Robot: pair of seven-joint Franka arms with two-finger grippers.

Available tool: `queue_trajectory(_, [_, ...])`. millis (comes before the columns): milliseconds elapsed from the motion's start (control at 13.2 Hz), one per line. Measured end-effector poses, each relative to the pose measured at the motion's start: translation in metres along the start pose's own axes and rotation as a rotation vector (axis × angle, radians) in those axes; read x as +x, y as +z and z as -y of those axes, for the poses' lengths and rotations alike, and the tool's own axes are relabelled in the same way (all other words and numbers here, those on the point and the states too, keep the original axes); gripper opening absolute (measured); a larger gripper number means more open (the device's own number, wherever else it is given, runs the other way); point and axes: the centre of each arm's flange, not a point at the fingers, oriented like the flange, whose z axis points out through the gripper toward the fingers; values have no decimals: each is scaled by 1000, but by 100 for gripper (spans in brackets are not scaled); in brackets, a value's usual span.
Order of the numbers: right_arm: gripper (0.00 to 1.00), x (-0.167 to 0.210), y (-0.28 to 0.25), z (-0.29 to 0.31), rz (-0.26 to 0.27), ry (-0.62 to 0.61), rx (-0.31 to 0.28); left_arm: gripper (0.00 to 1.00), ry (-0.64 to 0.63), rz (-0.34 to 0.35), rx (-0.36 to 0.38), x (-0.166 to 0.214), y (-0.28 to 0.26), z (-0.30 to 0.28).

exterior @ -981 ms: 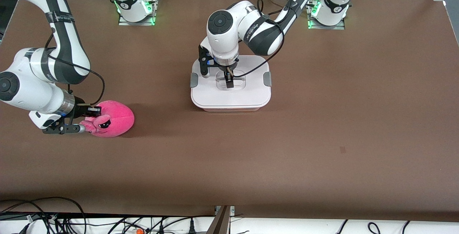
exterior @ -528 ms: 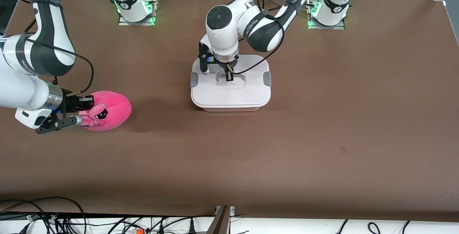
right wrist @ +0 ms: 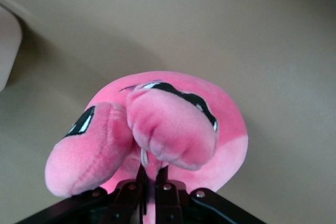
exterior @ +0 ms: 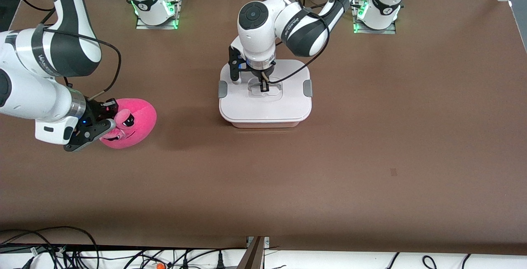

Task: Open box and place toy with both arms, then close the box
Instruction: 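Lift the lid aside with the left gripper while the right gripper lifts the toy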

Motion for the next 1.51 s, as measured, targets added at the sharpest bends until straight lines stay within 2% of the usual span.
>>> queue_trajectory(226, [7, 3, -5, 7, 5, -43, -6, 7, -45, 47, -31, -33, -36, 14])
queue_trajectory(453, [7, 3, -6, 8, 8, -50, -7, 7, -93, 82, -65, -85, -80, 43])
queue_trajectory(604, [7, 3, -8, 8, 5, -51, -9, 7, -128, 90, -90, -142, -107, 78])
queue_trajectory(830, [7, 1, -12, 10, 3, -52, -11, 7, -151, 78, -124, -258, -138, 140])
queue_trajectory(1132, [7, 2, -13, 13, 3, -57, -12, 7, -148, 48, -177, -414, -140, 200])
queue_trajectory(1283, [7, 5, -13, 17, 2, -65, -12, 7, -156, 43, -220, -467, -135, 209])
queue_trajectory(1509, [7, 14, -17, 35, -4, -96, -19, 7, -162, 51, -257, -505, -130, 211])
